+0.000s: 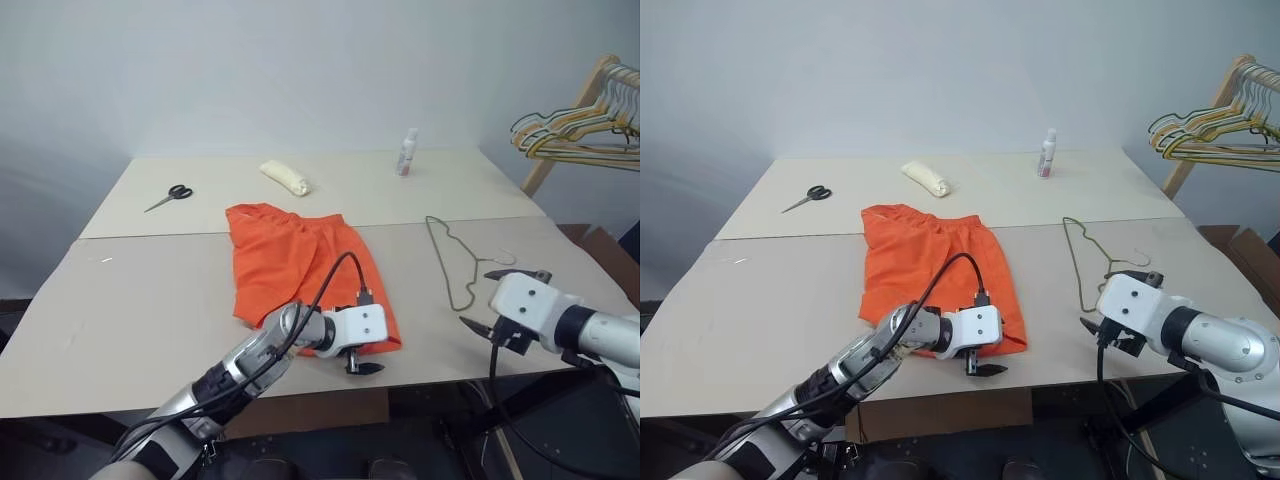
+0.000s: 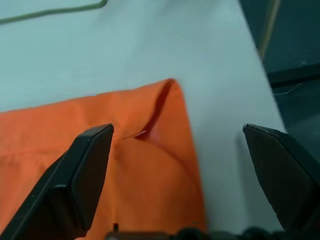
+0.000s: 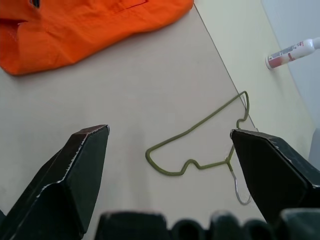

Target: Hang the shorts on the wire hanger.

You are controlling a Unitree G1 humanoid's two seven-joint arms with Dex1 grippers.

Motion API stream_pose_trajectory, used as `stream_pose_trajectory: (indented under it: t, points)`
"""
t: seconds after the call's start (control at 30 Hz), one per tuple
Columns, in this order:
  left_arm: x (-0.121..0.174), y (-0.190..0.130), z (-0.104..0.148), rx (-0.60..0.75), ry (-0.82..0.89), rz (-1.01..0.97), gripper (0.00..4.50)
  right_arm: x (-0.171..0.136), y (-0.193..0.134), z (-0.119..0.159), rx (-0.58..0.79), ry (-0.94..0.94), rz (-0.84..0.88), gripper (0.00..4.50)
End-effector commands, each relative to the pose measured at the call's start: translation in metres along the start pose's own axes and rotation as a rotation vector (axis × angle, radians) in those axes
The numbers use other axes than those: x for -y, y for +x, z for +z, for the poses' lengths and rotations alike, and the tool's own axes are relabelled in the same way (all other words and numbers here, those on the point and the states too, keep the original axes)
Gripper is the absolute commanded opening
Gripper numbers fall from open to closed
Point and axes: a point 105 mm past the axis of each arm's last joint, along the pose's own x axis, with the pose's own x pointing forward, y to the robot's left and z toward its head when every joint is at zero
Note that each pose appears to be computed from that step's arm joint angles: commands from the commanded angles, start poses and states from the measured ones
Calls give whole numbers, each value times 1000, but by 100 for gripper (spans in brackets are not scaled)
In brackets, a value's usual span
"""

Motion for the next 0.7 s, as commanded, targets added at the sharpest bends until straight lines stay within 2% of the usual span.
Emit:
stream_pose_trajectory:
  t: [0.03,0.1,0.4,0.47,0.57,0.7]
  points:
    - [-3,0,-7,-65,7,4,410,11,-1,9,22,-36,-44,450]
    - [-2,1,-14,-95,-2,9,363,14,2,9,25,-41,-44,450]
    - [-17,-1,-36,-165,-67,99,56,20,10,11,40,-65,-32,450]
    - [-20,-2,-38,-166,-80,116,4,21,12,12,45,-68,-32,450]
    - [-21,-7,-37,-149,-94,126,4,22,14,12,46,-73,-29,450]
    - [-14,-39,-34,-78,-117,110,4,18,18,14,62,-77,-9,450]
